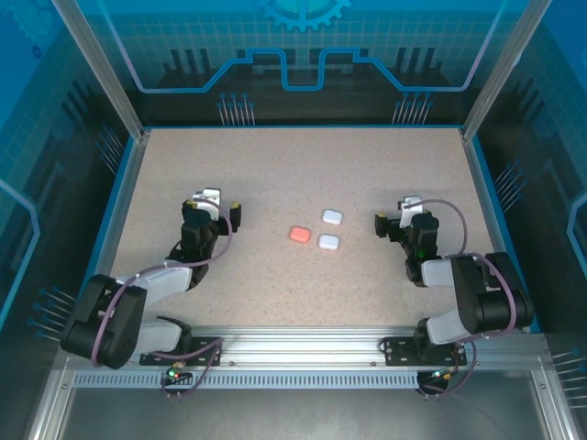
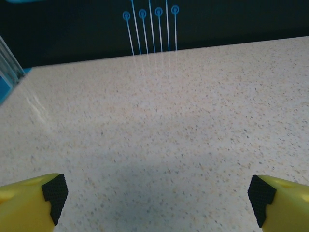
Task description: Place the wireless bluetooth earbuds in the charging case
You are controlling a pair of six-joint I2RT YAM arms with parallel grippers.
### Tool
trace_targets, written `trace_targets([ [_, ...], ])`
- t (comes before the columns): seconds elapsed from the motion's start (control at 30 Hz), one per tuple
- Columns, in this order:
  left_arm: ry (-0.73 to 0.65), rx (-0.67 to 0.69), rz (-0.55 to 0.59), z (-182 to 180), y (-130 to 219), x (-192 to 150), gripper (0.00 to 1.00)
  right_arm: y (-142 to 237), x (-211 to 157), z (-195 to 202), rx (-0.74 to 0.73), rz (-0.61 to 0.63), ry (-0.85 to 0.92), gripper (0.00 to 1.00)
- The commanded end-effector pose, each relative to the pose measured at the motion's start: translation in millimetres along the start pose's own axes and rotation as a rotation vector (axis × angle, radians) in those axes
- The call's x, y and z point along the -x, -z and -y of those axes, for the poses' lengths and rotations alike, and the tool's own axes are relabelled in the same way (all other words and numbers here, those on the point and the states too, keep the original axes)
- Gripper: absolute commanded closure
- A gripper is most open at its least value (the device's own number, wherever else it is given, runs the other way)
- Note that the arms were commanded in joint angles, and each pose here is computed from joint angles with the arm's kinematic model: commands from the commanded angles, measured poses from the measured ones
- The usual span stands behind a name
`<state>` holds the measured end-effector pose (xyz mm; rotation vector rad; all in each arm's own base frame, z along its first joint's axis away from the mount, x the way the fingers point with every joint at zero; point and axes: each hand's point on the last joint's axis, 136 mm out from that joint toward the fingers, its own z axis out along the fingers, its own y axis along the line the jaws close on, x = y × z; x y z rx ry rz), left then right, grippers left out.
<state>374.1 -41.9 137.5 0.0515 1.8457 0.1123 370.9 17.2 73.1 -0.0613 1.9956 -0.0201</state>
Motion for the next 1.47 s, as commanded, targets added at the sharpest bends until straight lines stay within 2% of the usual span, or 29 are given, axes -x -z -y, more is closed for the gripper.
trace_targets([
  [0.0,-0.083,0.001,0.133,-1,-3,27,0.01,-13,30,8,-0.031,0.041,0.001,0.0],
  [0.1,-0.088,-0.049,0.156,2,-4,30,0.01,-13,31,5,-0.028,0.044,0.013,0.0],
  [0.37,-0.036,-0.065,0.056,0,-3,16,0.01,-13,30,5,-0.03,0.039,0.013,0.0],
  [0.47,-0.006,-0.068,0.018,-1,-5,-2,0.01,-13,30,5,-0.029,0.039,0.014,0.0],
  [0.63,0.048,-0.015,0.064,-16,-10,-22,0.01,-13,30,4,-0.027,0.039,0.013,0.0],
  [0.73,0.11,-0.077,0.057,-20,-16,-34,0.01,-13,30,4,-0.028,0.038,0.013,0.0],
  [0.77,0.107,-0.074,0.073,-21,-18,-31,0.01,-13,30,5,-0.029,0.04,0.013,0.0],
  [0.9,0.156,-0.076,-0.065,-27,-36,-39,0.01,-13,30,4,-0.028,0.039,0.013,0.0],
  [0.97,0.194,-0.08,-0.061,-33,-37,-38,0.01,-13,30,4,-0.028,0.039,0.014,0.0],
  [1.43,0.193,-0.076,-0.062,-34,-37,-38,0.01,-13,30,5,-0.029,0.039,0.014,0.0],
])
